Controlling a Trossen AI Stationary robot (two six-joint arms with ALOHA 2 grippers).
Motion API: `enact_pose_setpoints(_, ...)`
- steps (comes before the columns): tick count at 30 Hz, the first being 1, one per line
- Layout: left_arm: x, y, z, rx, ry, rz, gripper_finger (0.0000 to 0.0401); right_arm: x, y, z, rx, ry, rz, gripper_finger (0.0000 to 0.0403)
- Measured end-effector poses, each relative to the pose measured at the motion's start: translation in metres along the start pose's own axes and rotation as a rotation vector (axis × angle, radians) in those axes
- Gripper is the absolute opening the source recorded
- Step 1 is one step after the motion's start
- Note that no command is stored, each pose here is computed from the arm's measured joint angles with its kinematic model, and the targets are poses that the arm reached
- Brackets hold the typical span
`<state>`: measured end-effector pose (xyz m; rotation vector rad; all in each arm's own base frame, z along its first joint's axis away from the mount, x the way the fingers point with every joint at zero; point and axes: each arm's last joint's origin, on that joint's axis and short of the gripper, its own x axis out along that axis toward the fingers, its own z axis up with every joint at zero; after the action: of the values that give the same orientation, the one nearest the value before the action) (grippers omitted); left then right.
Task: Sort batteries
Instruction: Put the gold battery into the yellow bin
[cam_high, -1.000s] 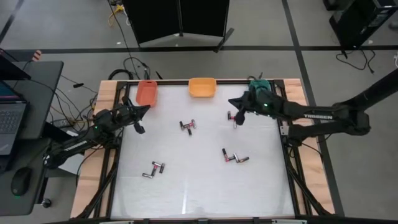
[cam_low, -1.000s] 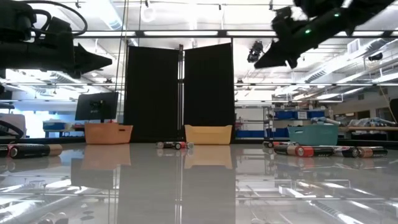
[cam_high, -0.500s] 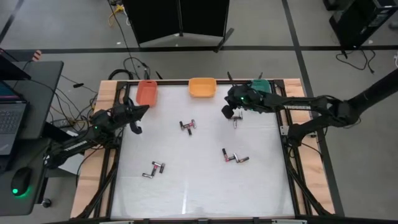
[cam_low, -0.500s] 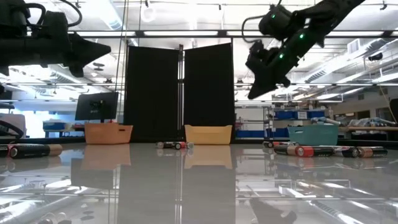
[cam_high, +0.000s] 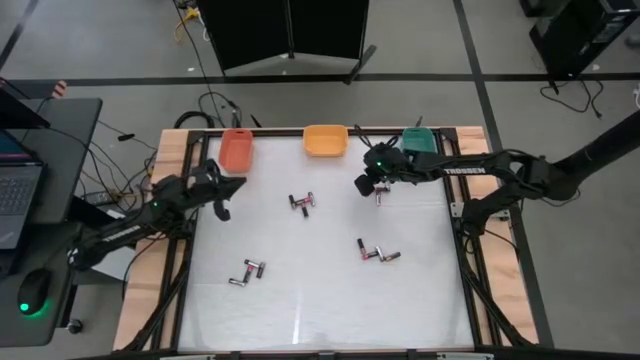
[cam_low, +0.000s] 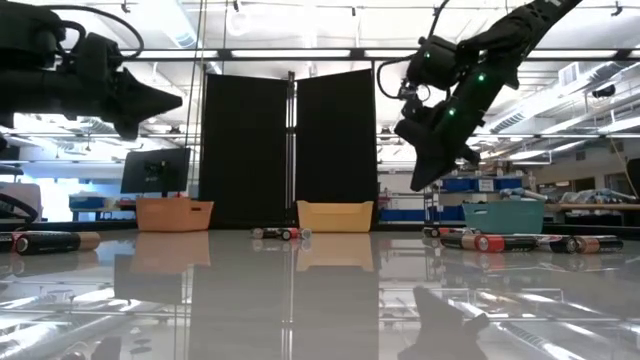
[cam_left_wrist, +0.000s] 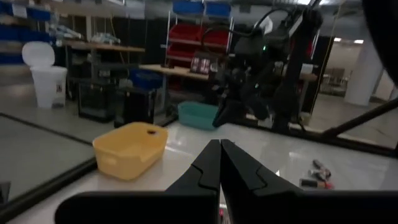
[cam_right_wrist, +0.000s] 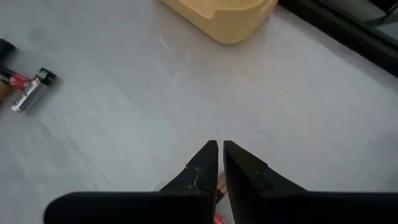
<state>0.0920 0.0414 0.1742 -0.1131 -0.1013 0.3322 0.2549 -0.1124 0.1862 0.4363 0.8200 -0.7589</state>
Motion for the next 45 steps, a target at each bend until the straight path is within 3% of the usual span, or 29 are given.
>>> enact_pose_setpoints(6, 0.007, 0.002, -0.001, 0.001, 0.016, 0.022, 0.0015, 0.002, -0.001, -0.002, 0.061, 0.013, -0.026, 0.0038)
enact_pose_setpoints(19, 0.017, 0.003, -0.005, 0.048, 0.056, 0.026, 0.0015, -0.019, 0.011, 0.012, 0.054, 0.116, -0.056, 0.0041)
enact_pose_setpoints(34, 0.019, 0.004, -0.005, 0.050, 0.050, 0.026, 0.0015, -0.018, 0.005, 0.009, 0.218, 0.161, -0.077, 0.0177)
enact_pose_setpoints(45, 0.022, 0.005, -0.010, 0.041, 0.097, 0.031, 0.0015, 0.006, 0.001, 0.012, 0.228, 0.176, -0.075, 0.0182)
